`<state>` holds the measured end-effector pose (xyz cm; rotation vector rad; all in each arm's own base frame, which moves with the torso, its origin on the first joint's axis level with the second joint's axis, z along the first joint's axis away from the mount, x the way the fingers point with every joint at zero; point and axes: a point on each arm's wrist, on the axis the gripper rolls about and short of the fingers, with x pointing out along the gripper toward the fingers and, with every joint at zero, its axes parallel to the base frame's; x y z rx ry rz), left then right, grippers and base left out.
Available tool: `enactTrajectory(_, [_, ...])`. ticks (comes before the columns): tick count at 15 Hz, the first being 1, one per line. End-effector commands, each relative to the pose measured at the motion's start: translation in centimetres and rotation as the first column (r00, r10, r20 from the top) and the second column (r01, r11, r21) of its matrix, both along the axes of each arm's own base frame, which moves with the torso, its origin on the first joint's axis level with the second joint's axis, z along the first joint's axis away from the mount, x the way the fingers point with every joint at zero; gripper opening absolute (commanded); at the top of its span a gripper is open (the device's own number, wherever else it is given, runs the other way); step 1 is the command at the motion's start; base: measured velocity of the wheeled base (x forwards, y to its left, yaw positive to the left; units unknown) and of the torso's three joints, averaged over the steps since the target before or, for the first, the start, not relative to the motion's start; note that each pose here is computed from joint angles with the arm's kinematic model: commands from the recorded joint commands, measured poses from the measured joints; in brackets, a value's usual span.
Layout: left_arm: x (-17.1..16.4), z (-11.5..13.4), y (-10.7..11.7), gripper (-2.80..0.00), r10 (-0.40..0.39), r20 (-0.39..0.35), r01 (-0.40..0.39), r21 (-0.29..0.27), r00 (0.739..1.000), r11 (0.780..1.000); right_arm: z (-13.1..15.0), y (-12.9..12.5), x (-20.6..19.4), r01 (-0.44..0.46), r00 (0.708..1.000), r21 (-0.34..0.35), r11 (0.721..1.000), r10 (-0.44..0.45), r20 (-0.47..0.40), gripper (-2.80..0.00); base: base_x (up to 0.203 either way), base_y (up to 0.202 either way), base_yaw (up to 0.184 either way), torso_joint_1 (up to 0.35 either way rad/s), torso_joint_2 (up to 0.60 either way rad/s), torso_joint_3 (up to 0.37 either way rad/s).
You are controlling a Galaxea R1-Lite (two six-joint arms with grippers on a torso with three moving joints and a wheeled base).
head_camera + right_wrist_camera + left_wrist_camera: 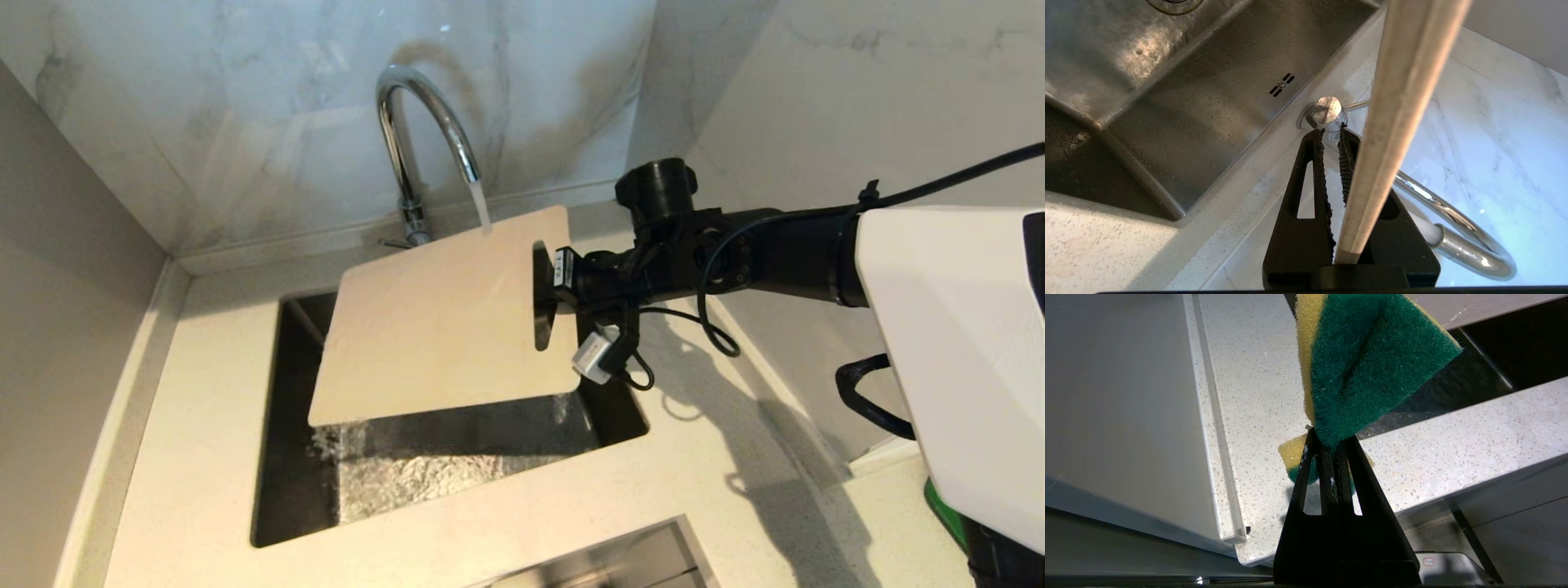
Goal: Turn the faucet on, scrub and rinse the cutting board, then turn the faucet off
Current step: Scrub the cutting board underwater
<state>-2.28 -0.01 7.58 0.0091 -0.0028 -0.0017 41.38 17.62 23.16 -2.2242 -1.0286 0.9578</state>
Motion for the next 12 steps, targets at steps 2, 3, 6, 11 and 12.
enactTrajectory(2, [0.0,0.0,0.0,-2.8,0.0,-0.001,0.0,0.0,1.0,1.0,-0.5,0.1,0.2,-0.012,1.0,-0.008,1.0,0.012,0.001,-2.8,0.0,0.0,0.0,0.0,0.0,0.0])
enactTrajectory(3, [0.0,0.0,0.0,-2.8,0.0,-0.001,0.0,0.0,1.0,1.0,-0.6,0.2,0.3,-0.012,1.0,-0.008,1.0,0.012,0.001,-2.8,0.0,0.0,0.0,0.0,0.0,0.0])
enactTrajectory(6, [0.0,0.0,0.0,-2.8,0.0,-0.001,0.0,0.0,1.0,1.0,-0.5,0.2,0.2,-0.014,1.0,-0.008,1.0,0.014,0.0,-2.8,0.0,0.0,0.0,0.0,0.0,0.0])
enactTrajectory(11, [0.0,0.0,0.0,-2.8,0.0,-0.001,0.0,0.0,1.0,1.0,-1.9,1.6,-1.3,-0.063,0.996,-0.027,0.998,0.061,-0.065,-2.8,0.0,0.0,0.0,0.0,0.0,0.0])
enactTrajectory(12, [0.0,0.0,0.0,-2.8,0.001,-0.001,-0.001,0.0,1.0,1.0,-2.1,1.4,-1.7,-0.065,0.995,-0.033,0.997,0.062,-0.079,-2.8,0.0,0.0,0.0,0.0,0.0,0.0])
